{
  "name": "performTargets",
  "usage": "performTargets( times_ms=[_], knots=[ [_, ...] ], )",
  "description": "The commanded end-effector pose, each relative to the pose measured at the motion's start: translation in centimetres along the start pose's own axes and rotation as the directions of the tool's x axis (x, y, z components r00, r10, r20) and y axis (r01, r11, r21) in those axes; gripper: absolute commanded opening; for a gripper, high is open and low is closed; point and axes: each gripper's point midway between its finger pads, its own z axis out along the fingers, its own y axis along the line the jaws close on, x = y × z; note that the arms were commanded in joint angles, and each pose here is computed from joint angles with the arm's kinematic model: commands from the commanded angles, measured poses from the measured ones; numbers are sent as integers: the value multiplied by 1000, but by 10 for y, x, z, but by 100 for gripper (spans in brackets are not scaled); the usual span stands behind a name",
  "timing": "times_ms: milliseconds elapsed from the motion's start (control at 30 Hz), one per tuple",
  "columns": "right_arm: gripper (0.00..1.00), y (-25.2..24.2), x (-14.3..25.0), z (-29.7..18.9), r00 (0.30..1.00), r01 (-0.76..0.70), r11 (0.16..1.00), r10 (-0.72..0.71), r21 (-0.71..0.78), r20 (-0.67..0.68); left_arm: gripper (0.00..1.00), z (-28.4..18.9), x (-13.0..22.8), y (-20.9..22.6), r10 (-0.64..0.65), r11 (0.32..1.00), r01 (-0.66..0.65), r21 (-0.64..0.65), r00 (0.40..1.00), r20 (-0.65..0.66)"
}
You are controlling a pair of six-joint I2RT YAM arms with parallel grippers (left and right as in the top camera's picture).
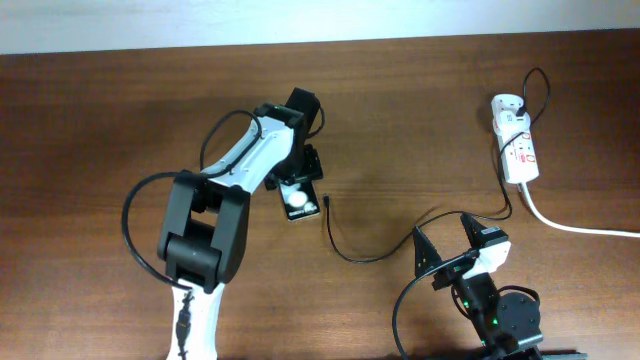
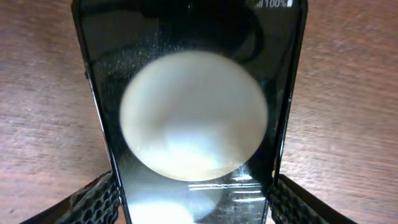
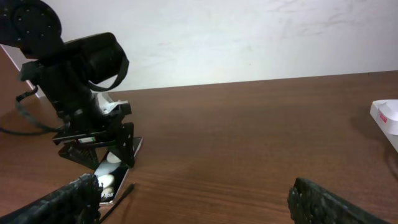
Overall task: Plug charger to phone and switch on socket
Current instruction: 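Carry the phone rightward toward the cable end with the left gripper, then rotate the held phone upright, bottom edge down, with the left gripper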
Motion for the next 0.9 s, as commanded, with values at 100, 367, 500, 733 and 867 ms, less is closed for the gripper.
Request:
performTargets(
  times_ms=[100,367,500,733,867],
  knots=[
    [99,1,2,0,1000,-7,1000,7,-3,-4,27,-33,-9,-1,-6,1000,5,-30,1000,-24],
    [98,1,2,0,1000,-7,1000,7,-3,-4,52,-52,2,-14,20,999,-16,47,995,-97],
    [99,1,2,0,1000,-7,1000,7,-3,-4,99,-50,-3,-13,58,998,-59,-2,997,-47],
    [99,1,2,0,1000,-7,1000,7,-3,-4,99,3,10,-18,24,999,-25,-27,999,-27],
    [99,1,2,0,1000,-7,1000,7,-3,-4,99,23,12,-12,8,1000,-9,-25,1000,-21]
  ],
)
